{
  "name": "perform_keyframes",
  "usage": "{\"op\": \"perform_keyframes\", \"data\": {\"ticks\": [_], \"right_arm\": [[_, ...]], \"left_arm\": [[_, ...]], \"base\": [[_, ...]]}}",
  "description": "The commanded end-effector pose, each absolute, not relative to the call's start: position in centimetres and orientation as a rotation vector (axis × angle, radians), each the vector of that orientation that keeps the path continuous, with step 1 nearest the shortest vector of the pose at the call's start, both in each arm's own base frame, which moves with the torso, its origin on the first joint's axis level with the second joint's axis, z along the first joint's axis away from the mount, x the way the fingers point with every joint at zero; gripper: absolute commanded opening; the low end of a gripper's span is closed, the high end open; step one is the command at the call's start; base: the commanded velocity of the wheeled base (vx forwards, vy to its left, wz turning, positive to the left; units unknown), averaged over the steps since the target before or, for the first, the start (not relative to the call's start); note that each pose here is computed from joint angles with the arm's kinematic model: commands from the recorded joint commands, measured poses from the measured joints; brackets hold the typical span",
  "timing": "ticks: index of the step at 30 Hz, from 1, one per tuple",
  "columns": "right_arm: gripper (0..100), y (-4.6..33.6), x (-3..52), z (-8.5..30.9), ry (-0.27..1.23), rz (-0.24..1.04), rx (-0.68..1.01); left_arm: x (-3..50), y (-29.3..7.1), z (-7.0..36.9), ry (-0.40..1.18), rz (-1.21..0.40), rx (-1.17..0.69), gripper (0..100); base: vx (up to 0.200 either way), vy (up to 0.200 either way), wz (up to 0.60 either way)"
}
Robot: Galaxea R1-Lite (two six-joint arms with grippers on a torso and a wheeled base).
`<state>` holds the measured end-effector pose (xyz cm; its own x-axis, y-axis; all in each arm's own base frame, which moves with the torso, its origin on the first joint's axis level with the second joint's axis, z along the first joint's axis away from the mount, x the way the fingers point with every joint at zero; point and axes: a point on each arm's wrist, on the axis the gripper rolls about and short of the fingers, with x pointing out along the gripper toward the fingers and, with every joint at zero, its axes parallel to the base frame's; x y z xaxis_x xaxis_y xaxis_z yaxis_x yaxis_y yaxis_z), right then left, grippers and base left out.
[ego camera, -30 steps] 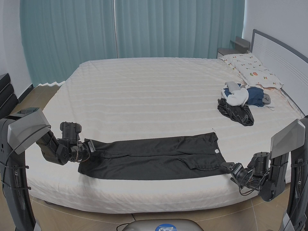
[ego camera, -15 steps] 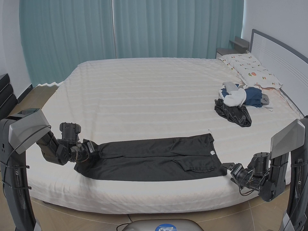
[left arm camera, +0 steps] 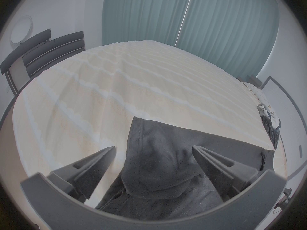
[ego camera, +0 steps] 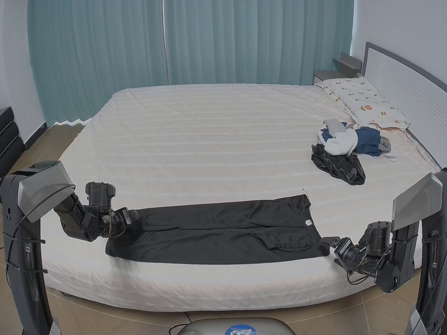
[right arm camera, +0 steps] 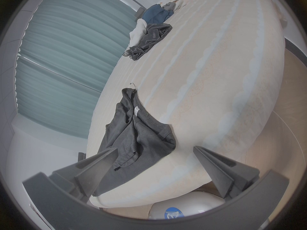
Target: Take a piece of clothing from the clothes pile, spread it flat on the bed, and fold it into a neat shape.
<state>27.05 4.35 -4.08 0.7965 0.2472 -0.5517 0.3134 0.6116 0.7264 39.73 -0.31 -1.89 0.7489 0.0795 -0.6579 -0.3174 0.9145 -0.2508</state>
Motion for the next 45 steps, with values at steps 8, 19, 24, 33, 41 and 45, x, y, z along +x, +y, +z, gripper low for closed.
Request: {"op": "perform_keyframes", "data": {"ticks": [8,19,24,33,41,45], "right_arm": [[100,4.3,27.1,-4.0,0.665,-0.038,0.93],[100,4.3,27.1,-4.1,0.666,-0.037,0.927],[100,4.3,27.1,-4.1,0.666,-0.037,0.927],[100,4.3,27.1,-4.1,0.666,-0.037,0.927],[100,4.4,27.1,-4.0,0.664,-0.037,0.931],[100,4.3,27.2,-3.9,0.658,-0.039,0.936]], "left_arm": [[39.8,-0.3,-2.4,0.701,0.183,-0.292,100],[39.3,-0.5,-2.6,0.727,0.124,-0.292,100],[39.3,-0.4,-2.6,0.725,0.129,-0.29,0],[38.6,-0.2,-2.2,0.725,0.115,-0.219,0],[38.8,-0.8,-1.0,0.674,0.124,-0.3,0],[38.4,-1.9,-0.2,0.672,0.108,-0.328,0]], "base": [[0.0,0.0,0.0],[0.0,0.0,0.0],[0.0,0.0,0.0],[0.0,0.0,0.0],[0.0,0.0,0.0],[0.0,0.0,0.0]]}}
